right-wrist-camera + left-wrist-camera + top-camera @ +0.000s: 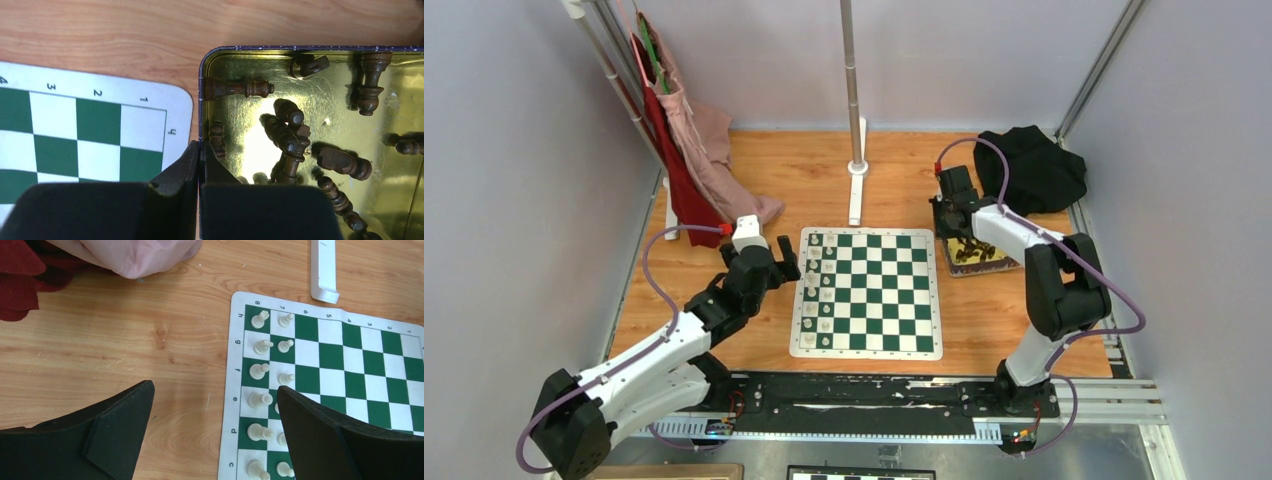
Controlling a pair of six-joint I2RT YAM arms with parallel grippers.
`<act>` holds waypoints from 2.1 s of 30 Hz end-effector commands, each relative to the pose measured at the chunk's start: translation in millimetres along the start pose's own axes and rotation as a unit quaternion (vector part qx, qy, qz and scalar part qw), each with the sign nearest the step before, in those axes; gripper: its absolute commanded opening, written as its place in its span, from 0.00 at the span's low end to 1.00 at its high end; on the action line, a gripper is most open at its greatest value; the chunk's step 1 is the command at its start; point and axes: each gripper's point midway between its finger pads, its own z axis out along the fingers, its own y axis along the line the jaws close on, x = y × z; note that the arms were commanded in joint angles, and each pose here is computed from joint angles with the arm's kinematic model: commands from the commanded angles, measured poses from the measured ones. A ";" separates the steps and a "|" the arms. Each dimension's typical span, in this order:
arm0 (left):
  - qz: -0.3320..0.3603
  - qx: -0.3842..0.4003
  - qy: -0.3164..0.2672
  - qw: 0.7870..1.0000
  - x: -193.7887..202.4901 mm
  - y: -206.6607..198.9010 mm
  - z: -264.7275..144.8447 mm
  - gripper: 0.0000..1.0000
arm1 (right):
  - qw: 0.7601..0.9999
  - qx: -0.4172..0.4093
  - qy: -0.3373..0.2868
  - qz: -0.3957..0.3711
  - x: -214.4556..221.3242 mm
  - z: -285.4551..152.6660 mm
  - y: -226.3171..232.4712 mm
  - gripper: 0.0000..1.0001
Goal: Set up the chess pieces on the board
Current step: Move the storage box to the center of the board.
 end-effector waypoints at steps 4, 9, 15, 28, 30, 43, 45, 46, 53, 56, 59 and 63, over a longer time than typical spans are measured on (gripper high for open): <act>-0.005 -0.013 -0.014 1.000 -12.5 -4.9 4.4 0.99 | 1.000 -0.006 0.001 0.017 -14.9 21.3 -13.0 0.00; 0.003 -0.015 -0.006 1.000 -10.1 -7.7 9.0 0.99 | 0.999 -0.013 0.001 0.038 -24.2 30.9 -8.5 0.00; 0.005 -0.022 -0.002 1.000 -7.7 -4.8 9.3 0.99 | 0.998 -0.021 -0.006 0.050 -41.1 41.3 -2.8 0.00; 0.008 -0.030 -0.006 1.000 -11.1 -1.3 6.8 0.99 | 0.998 -0.022 -0.018 0.049 -77.3 67.0 1.9 0.00; 0.009 -0.031 -0.005 0.999 -11.5 -1.3 7.1 1.00 | 0.998 -0.019 -0.020 0.049 -82.6 70.7 1.4 0.00; 0.019 -0.043 -0.003 0.999 -16.4 -4.6 13.4 0.99 | 0.997 -0.007 -0.060 0.041 -135.6 90.9 0.8 0.00; 0.020 -0.044 -0.002 0.999 -16.3 -5.0 14.5 0.99 | 0.997 -0.016 -0.061 0.047 -140.3 92.4 5.9 0.00; 0.020 -0.045 -0.002 0.999 -16.3 -5.2 14.8 0.99 | 0.997 -0.019 -0.061 0.051 -141.0 93.2 9.7 0.00; 0.021 -0.045 0.002 0.999 -15.6 -5.9 15.1 0.99 | 0.996 -0.012 -0.062 0.066 -139.2 93.6 38.0 0.00; 0.022 -0.043 0.002 0.999 -14.7 -4.6 13.4 0.99 | 0.994 -0.008 -0.065 0.083 -137.0 90.0 48.4 0.00; 0.022 -0.042 0.000 0.999 -16.1 -4.0 11.9 0.99 | 0.993 -0.010 -0.072 0.088 -138.5 86.7 60.0 0.00; 0.021 -0.040 -0.002 0.999 -16.2 -2.8 9.8 1.00 | 0.993 -0.007 -0.072 0.091 -139.8 84.0 69.2 0.00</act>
